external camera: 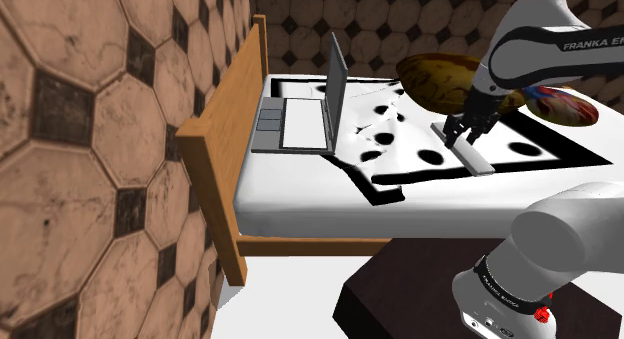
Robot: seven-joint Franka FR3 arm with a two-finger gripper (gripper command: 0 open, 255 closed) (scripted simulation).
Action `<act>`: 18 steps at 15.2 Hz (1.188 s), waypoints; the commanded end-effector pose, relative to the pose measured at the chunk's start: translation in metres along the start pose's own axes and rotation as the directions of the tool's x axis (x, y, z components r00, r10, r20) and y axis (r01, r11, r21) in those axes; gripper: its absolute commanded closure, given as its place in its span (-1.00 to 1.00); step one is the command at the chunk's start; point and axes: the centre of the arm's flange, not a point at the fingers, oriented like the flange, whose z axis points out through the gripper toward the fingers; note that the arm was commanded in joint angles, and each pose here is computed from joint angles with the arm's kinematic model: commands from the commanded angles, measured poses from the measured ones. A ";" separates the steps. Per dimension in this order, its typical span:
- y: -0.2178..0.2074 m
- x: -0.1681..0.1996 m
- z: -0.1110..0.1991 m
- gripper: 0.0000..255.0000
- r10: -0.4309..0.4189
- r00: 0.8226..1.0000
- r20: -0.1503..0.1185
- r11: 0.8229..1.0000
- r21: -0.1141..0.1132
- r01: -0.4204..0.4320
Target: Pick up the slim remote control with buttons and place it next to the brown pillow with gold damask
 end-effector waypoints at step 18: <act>0.002 0.000 -0.101 1.00 0.000 1.000 0.000 1.000 0.000 0.000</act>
